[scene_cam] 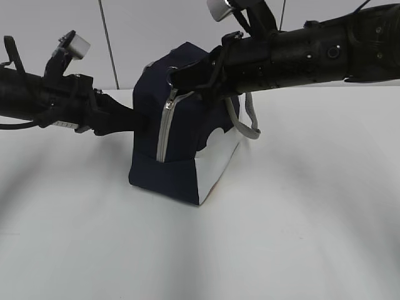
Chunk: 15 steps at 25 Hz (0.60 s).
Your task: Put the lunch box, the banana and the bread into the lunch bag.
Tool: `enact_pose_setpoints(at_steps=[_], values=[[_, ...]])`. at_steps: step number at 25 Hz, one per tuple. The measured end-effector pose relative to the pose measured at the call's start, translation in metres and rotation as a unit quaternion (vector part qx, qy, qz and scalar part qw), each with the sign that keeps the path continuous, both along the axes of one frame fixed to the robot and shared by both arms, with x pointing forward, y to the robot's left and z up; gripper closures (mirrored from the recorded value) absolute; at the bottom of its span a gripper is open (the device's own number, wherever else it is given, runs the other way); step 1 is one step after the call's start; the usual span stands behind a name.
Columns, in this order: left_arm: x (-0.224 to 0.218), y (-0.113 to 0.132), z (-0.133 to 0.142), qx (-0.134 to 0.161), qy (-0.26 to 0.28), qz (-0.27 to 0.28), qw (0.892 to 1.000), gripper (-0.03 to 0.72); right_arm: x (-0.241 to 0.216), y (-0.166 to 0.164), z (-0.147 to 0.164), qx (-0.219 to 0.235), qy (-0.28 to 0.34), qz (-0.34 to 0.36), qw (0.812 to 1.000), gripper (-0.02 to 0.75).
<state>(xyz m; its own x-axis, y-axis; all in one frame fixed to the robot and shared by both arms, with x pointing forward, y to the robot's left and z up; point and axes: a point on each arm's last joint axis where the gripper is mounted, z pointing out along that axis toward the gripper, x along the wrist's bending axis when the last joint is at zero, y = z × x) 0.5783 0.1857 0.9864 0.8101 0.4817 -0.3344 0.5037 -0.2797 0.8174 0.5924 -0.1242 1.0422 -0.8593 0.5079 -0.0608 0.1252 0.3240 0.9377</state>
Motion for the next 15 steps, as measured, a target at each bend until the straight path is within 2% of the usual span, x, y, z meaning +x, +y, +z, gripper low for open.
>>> enact_pose_setpoints(at_steps=[5, 15], values=[[-0.001, -0.003, 0.000, 0.000, 0.000, -0.004, 1.000, 0.669, 0.000, 0.000, 0.000, 0.000, 0.000, 0.000, 1.000, 0.754], [-0.004, -0.012, 0.000, -0.006, 0.010, -0.009, 1.000, 0.684, 0.001, 0.001, 0.003, 0.017, 0.003, -0.004, 1.000, 0.754]])
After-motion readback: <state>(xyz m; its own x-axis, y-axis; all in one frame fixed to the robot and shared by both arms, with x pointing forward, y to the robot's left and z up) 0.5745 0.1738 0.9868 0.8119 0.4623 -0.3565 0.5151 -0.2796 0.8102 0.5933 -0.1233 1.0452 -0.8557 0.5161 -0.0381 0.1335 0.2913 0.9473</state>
